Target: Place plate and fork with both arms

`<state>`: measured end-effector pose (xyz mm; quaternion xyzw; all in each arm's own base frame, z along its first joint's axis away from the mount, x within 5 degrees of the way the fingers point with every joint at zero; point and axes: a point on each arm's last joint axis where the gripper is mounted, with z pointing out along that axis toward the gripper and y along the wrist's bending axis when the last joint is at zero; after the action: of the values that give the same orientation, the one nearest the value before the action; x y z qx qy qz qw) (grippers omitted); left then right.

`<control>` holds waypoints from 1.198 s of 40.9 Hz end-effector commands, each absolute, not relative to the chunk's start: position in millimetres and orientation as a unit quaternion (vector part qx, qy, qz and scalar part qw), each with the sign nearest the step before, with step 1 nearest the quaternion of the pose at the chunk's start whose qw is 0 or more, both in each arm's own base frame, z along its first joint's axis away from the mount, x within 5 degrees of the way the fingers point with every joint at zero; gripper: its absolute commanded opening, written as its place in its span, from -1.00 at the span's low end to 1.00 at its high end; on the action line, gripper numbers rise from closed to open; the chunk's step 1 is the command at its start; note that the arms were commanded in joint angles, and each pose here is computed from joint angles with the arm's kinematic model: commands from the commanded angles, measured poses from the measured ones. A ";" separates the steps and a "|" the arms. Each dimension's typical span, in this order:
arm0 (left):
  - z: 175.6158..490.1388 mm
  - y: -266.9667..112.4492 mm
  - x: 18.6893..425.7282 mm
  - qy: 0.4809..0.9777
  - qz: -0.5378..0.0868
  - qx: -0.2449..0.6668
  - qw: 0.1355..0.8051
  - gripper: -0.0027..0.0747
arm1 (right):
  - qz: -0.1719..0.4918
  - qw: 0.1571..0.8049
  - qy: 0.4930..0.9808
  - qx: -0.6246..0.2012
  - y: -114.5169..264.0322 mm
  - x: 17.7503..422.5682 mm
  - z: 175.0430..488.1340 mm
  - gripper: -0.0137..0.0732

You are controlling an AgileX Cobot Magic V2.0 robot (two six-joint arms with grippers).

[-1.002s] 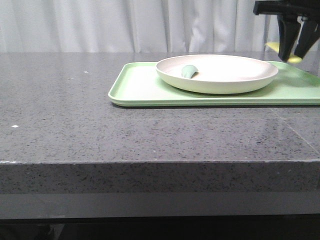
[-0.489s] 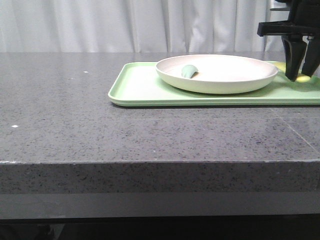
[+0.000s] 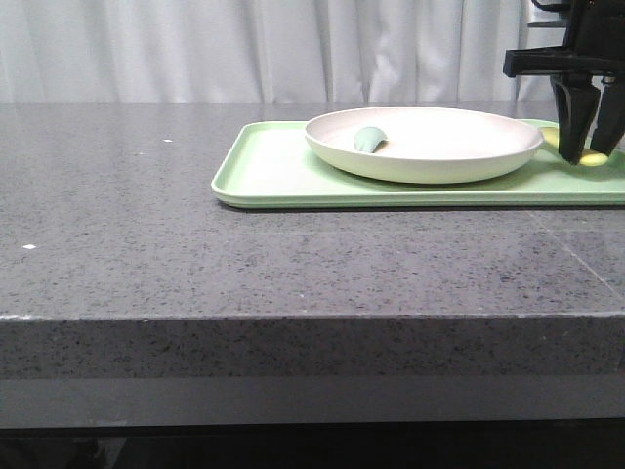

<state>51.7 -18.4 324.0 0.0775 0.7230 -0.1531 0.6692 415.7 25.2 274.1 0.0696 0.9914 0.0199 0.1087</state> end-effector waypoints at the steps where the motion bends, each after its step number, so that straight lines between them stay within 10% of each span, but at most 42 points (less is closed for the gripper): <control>1: 339.1 -18.1 51.5 0.687 -0.164 0.070 0.704 -0.98 | 0.012 0.101 0.993 0.066 20.2 400.2 301.3 -0.01; 16: 339.1 -18.1 51.5 0.687 -0.164 0.070 0.704 -0.98 | -0.002 0.137 0.989 0.063 16.5 391.1 324.0 0.31; 34: 339.1 -18.1 51.5 0.687 -0.164 0.070 0.704 -0.98 | 0.012 0.268 0.961 0.059 14.1 343.5 405.6 -0.77; 49: 339.1 -18.1 51.5 0.687 -0.164 0.070 0.704 -0.98 | 0.026 0.384 0.922 0.031 18.5 274.5 434.5 -0.85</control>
<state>51.7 -18.4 324.0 0.0775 0.7230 -0.1531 0.6692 300.8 20.8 410.6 0.0418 0.9514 0.0255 0.3041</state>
